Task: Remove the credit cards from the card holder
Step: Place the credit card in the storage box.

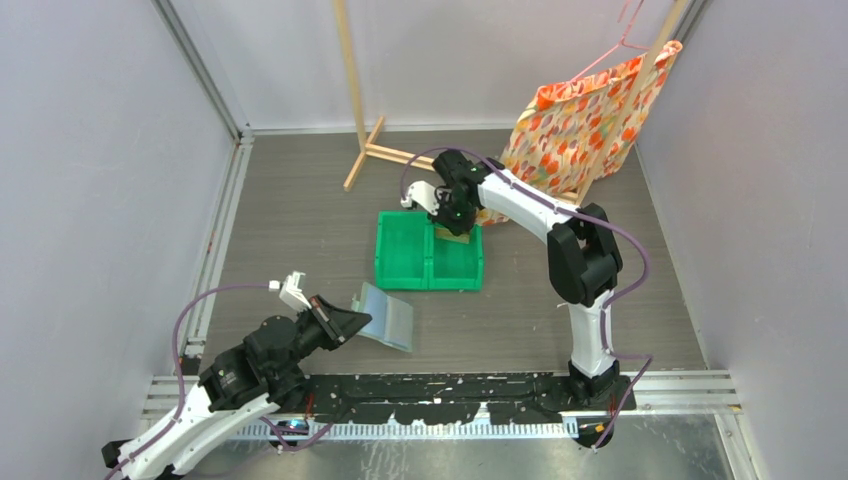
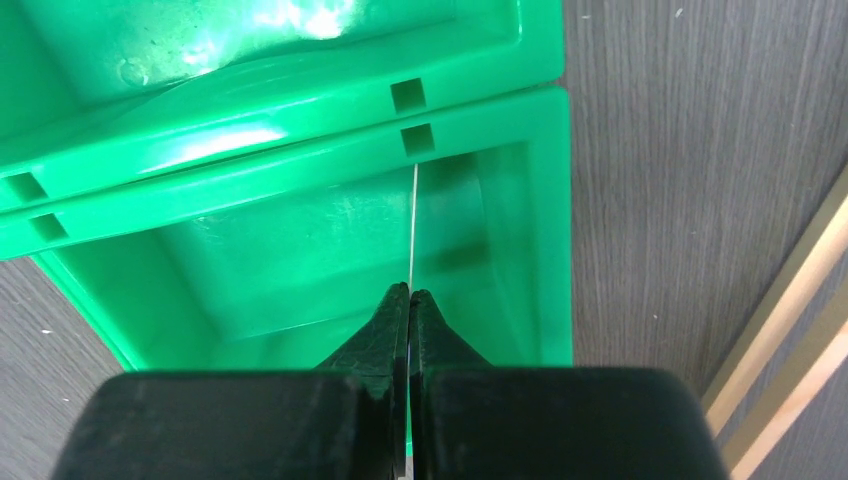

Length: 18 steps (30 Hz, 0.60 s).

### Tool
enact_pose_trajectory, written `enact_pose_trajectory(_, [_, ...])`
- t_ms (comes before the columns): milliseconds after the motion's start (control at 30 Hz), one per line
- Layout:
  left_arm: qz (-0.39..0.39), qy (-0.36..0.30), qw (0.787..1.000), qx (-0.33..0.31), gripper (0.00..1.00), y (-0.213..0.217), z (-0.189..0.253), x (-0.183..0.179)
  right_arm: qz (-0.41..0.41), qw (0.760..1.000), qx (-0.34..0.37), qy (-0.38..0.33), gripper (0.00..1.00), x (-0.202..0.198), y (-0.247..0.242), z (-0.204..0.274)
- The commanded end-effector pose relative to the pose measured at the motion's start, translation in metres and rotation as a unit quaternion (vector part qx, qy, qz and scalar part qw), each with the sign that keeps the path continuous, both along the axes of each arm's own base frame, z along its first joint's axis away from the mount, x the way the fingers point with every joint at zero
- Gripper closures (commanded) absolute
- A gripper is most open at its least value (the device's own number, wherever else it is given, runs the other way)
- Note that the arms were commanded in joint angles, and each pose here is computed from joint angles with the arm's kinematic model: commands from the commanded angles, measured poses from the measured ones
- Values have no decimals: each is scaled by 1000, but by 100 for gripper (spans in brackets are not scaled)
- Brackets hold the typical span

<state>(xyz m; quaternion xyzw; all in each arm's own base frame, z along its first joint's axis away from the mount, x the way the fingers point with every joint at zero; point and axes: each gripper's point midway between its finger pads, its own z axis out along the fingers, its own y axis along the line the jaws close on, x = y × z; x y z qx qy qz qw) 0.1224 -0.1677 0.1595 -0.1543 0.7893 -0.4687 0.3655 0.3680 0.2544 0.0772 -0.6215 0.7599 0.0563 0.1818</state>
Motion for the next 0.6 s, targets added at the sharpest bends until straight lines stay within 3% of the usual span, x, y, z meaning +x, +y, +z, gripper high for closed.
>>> enact_pose_trajectory(0, [8, -35, 999, -32, 100, 2, 31, 3, 14, 999, 48, 3, 99, 2, 22, 8])
enact_pose_trajectory(400, [8, -35, 999, -29, 99, 2, 31, 3, 49, 996, 66, 41, 99, -28, 44, 27])
enact_pose_trajectory(567, [7, -35, 999, -29, 99, 2, 30, 3, 38, 999, 30, -4, 99, -15, 29, 24])
